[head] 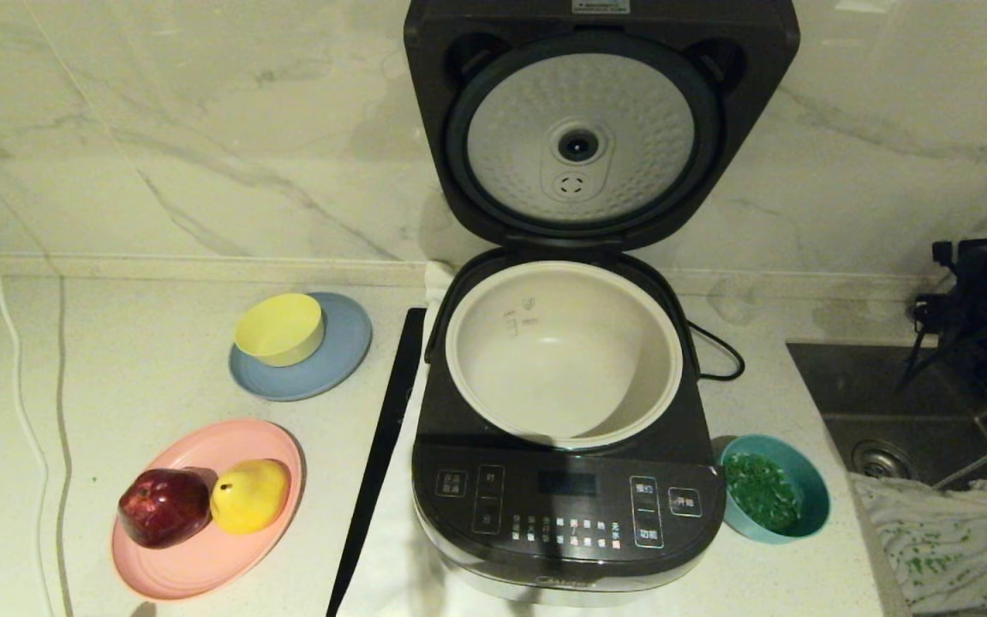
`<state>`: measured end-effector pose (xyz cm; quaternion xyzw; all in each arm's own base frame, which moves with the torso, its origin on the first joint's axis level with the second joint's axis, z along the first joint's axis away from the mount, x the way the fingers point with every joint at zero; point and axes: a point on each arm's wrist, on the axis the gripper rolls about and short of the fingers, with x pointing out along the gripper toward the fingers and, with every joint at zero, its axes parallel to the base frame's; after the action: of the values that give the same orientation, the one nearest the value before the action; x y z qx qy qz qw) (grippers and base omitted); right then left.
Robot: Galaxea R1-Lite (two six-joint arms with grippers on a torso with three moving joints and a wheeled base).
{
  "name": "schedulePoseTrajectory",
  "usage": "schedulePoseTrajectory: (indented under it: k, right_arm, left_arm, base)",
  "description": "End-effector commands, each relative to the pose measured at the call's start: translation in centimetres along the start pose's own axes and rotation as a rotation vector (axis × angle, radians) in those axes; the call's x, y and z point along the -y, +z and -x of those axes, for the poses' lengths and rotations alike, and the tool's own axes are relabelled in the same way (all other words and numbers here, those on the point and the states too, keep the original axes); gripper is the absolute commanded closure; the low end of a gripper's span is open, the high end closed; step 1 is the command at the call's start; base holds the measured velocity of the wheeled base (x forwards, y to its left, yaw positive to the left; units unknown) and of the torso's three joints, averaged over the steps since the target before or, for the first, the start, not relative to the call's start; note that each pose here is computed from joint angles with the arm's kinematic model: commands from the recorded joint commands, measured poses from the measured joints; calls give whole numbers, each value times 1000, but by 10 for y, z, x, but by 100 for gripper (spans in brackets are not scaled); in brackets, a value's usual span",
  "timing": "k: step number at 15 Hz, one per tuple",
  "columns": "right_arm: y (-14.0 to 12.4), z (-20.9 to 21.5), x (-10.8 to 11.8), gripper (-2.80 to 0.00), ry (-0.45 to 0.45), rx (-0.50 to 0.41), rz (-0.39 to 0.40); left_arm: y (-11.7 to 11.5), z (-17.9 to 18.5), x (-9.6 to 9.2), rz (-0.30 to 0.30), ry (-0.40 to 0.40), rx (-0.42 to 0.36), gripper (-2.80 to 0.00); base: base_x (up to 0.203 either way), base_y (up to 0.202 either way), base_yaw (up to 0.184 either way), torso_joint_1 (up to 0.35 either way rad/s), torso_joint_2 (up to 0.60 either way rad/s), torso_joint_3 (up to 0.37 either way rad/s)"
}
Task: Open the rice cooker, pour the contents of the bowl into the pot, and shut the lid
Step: Turn on the tap
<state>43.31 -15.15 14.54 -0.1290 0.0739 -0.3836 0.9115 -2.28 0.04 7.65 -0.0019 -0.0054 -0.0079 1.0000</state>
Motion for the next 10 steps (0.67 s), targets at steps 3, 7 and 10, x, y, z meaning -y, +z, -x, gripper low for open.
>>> schedulePoseTrajectory:
  k: [3, 7, 10]
  right_arm:
    - [21, 19, 14, 0, -9, 37, -62]
    - [52, 73, 36, 0, 84, 3, -122]
    - [58, 130, 50, 0, 299, -193, -119]
  left_arm:
    - [-1, 0, 0, 0, 0, -2, 0]
    - [-1, 0, 0, 0, 0, -2, 0]
    - [-1, 0, 0, -1, 0, -2, 0]
  base:
    - [0, 0, 0, 0, 0, 0]
    - [0, 0, 0, 0, 0, 0]
    - [0, 0, 0, 0, 0, 0]
